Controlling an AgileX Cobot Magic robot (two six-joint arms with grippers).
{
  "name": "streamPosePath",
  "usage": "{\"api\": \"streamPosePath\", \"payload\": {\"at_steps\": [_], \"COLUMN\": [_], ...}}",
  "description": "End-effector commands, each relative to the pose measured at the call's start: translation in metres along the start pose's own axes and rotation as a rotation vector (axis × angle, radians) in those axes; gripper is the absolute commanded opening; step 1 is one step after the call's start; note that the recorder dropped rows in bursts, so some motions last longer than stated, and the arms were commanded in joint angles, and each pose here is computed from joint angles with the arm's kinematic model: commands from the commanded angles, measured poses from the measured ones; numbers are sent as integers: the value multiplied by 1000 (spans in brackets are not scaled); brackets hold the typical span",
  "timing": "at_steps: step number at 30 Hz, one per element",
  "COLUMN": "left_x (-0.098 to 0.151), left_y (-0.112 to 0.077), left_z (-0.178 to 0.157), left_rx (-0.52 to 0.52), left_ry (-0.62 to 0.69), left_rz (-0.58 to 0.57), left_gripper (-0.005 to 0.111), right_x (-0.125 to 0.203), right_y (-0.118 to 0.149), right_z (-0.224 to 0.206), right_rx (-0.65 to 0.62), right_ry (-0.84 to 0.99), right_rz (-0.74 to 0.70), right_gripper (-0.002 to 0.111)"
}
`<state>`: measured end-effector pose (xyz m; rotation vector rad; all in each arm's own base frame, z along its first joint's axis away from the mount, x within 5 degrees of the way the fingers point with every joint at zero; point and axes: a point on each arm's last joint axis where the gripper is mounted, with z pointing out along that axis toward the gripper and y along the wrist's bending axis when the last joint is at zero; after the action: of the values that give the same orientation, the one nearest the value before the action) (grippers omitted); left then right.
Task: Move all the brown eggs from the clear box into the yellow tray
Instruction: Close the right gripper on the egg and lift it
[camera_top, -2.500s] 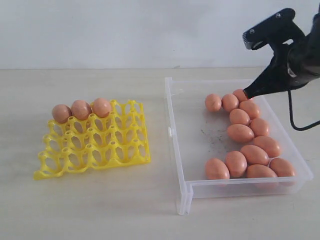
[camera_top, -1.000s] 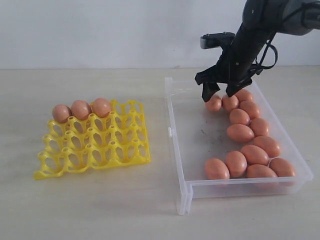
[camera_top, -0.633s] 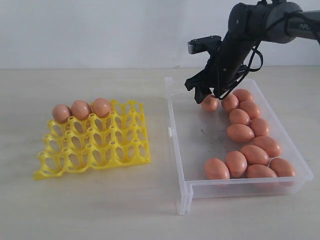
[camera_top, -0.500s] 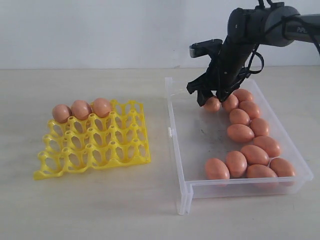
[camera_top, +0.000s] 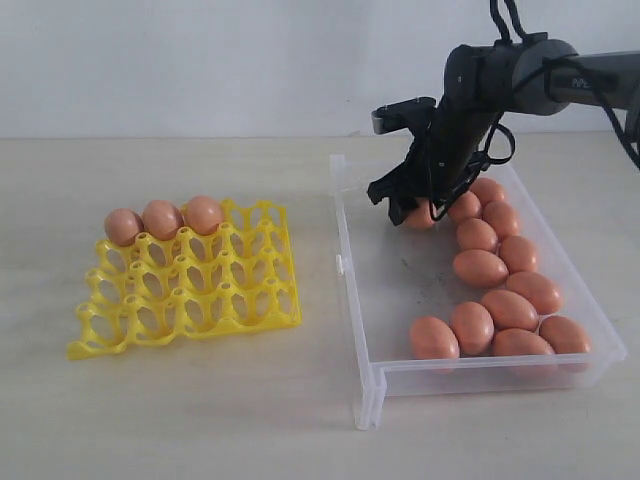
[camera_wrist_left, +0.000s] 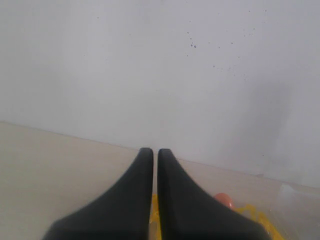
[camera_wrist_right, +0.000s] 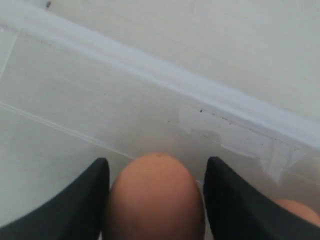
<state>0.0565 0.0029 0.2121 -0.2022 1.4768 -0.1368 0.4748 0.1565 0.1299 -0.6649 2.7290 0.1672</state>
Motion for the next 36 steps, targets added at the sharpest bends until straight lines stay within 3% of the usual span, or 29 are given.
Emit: {"api": "streamPosePath", "payload": {"at_steps": [1,2,3,11,23,33,36], "left_x": [-1,-1,-1,-1,-1,-1,-1], "left_y": [0,0,0,0,0,0,0], "left_z": [0,0,0,0,0,0,0], "left_rx": [5,5,5,5,5,5,5], "left_ry": [-4,-4,-4,-4,-4,-4,-4], "left_rz": [5,5,5,5,5,5,5], "left_gripper": [4,4,4,4,4,4,4], "right_x": [1,1,1,-5,-24,28,42], "right_y": [-2,-2,-2,2,16,15,22], "right_z": [3,3,3,-8,-82,-134,-133], "right_rx": [12,12,12,-14,-100,76,127], "right_ry": [7,9,9,-36,-301,-685,-713], "right_rz": [-27,-38,-43,-10,59,144,102], "right_gripper": [23,8,0,0,0,0,0]}}
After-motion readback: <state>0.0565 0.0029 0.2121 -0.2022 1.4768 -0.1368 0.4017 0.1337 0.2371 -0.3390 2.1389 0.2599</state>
